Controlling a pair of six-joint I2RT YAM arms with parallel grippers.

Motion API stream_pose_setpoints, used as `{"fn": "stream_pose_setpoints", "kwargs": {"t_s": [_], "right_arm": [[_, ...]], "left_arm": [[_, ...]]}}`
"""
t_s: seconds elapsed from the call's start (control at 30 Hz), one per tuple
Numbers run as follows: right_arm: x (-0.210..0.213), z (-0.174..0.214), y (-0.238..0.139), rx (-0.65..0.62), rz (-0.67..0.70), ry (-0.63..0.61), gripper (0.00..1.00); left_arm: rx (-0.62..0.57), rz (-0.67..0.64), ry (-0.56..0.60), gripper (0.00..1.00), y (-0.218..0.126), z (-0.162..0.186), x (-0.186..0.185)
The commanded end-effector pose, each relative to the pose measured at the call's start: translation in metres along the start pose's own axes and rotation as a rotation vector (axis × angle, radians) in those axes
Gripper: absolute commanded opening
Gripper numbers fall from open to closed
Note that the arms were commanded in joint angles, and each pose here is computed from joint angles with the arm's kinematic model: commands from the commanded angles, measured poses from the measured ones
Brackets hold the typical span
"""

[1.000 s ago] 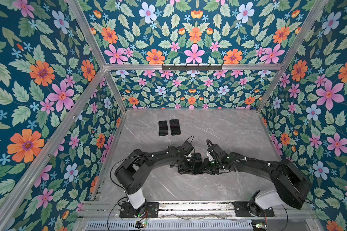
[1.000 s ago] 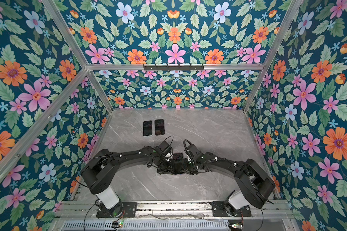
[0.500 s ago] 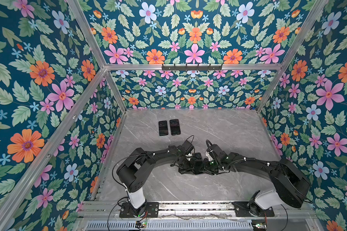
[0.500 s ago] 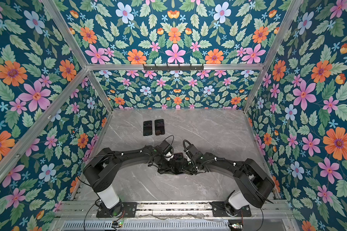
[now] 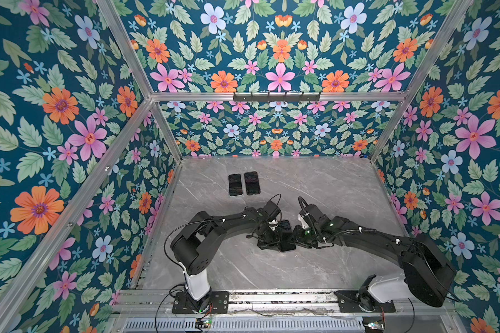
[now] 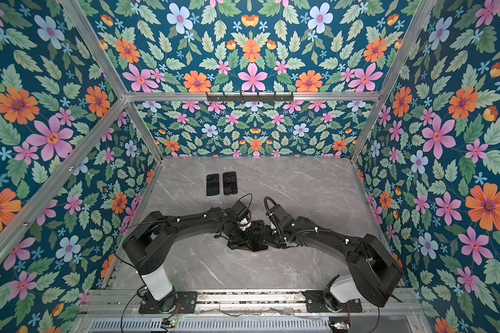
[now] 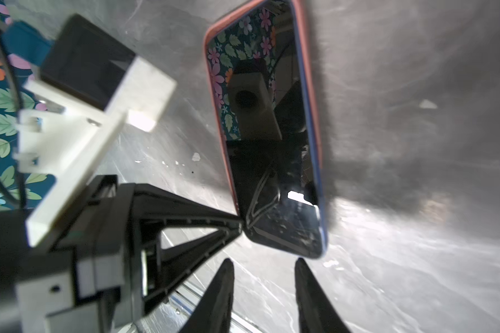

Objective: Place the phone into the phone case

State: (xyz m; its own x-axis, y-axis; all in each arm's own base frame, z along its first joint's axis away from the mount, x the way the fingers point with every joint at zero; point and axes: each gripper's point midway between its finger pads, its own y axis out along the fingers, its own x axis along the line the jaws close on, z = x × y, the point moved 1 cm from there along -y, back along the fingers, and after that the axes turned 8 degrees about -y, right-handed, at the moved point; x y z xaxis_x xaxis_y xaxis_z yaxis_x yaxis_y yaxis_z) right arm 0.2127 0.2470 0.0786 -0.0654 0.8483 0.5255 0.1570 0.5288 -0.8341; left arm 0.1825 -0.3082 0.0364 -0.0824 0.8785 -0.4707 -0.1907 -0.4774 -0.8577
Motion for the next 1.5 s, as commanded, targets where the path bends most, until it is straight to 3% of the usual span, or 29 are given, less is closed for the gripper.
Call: {"fn": "stream_pose_setpoints", "kwargs": {"t_s": [0.0, 0.33, 0.53, 1.23, 1.47], "right_arm": [[-0.012, 0.0, -0.002, 0.008, 0.002, -0.026, 0.36], [-0.013, -0.008, 0.009, 0.049, -0.124, -0.017, 0.36], [-0.009, -0.007, 0.019, 0.083, -0.157, -0.002, 0.35], [-0.005, -0.001, 0.032, 0.106, -0.161, 0.009, 0.2], [-0.003, -0.001, 0.034, 0.104, -0.16, 0.006, 0.17]], "left_arm": [[-0.085, -0.122, -0.001, 0.05, -0.004, -0.012, 0.021], [-0.126, -0.058, -0.015, 0.26, -0.016, -0.024, 0.017], [-0.123, 0.004, -0.001, 0.32, -0.018, -0.026, 0.005], [-0.073, 0.057, -0.014, 0.27, 0.0, -0.016, 0.009], [-0.075, 0.051, -0.015, 0.19, 0.002, -0.017, 0.011]]}}
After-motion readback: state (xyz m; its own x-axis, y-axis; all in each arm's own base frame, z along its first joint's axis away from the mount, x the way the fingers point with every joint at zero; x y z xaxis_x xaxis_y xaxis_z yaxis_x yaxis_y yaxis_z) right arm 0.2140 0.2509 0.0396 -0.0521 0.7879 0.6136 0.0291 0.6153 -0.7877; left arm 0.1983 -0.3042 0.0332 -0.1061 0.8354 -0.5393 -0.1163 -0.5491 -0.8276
